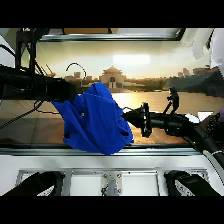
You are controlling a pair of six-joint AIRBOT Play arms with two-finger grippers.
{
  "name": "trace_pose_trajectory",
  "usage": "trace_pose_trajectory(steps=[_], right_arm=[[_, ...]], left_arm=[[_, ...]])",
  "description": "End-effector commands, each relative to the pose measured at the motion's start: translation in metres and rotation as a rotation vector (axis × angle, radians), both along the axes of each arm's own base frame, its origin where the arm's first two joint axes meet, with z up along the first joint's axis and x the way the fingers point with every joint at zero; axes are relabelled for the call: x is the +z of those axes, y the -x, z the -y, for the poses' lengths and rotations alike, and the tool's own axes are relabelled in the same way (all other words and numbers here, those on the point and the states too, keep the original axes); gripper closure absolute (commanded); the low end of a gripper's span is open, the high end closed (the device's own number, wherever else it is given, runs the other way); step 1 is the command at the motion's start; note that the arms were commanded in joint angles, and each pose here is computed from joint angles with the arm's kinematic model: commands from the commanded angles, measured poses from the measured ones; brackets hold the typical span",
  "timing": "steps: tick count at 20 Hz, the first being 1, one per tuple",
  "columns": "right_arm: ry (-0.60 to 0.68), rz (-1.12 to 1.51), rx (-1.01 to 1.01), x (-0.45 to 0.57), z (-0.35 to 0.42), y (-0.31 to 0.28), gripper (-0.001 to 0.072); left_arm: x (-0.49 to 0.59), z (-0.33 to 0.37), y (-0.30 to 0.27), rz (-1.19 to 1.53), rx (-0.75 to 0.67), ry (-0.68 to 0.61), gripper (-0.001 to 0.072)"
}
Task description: Fold the clothes and pants, and hang the long-sleeved shirts on hangers.
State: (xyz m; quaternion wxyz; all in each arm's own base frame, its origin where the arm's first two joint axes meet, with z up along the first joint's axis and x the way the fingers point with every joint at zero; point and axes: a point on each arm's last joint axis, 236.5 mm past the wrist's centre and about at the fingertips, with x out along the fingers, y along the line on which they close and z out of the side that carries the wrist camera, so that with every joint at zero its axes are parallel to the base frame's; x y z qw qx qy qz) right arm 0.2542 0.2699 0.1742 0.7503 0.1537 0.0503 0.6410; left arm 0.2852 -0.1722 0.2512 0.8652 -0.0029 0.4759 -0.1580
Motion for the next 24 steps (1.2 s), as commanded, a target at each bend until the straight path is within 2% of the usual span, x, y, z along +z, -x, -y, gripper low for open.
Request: trace_pose_trajectory(steps=[1,8,9,10,11,12,18,22,24], right_arm=[[-0.021,0.004,-0.007,0.002,-0.003,-0.003,0.0709],[-0.021,0.004,-0.007,0.002,-0.003,-0.003,0.0709],[-0.021,0.004,-0.007,0.002,-0.003,-0.003,0.0709],[-0.021,0.004,-0.007,0.002,-0.003,-0.003,0.0709],[-0.021,0.004,-0.007,0.002,-0.003,-0.003,0.0709],[-0.021,0.004,-0.007,0.002,-0.003,-0.003,0.0709],[-0.024,0.004,-0.009,0.003,-0.003,-0.003,0.0708],[-0.098,-0.003,-0.070,0.028,0.005,-0.020,0.0708],[-0.053,0.002,-0.142,0.036,0.012,-0.039,0.0708]], left_arm=[[0.000,0.002,0.002,-0.005,-0.005,0.000,0.0698],[0.016,0.002,0.003,0.059,-0.028,0.025,0.0696],[0.021,0.000,0.005,0.076,-0.028,0.035,0.0673],[0.025,-0.002,0.009,0.084,-0.028,0.040,0.0420],[0.026,-0.003,0.011,0.086,-0.028,0.042,0.0216],[0.026,-0.005,0.014,0.080,-0.028,0.040,0.0196],[0.041,-0.006,0.014,0.141,-0.026,0.073,0.0195],[0.072,-0.020,0.017,0.250,0.005,0.135,0.0197],[0.075,-0.030,0.015,0.260,0.039,0.137,0.0197]])
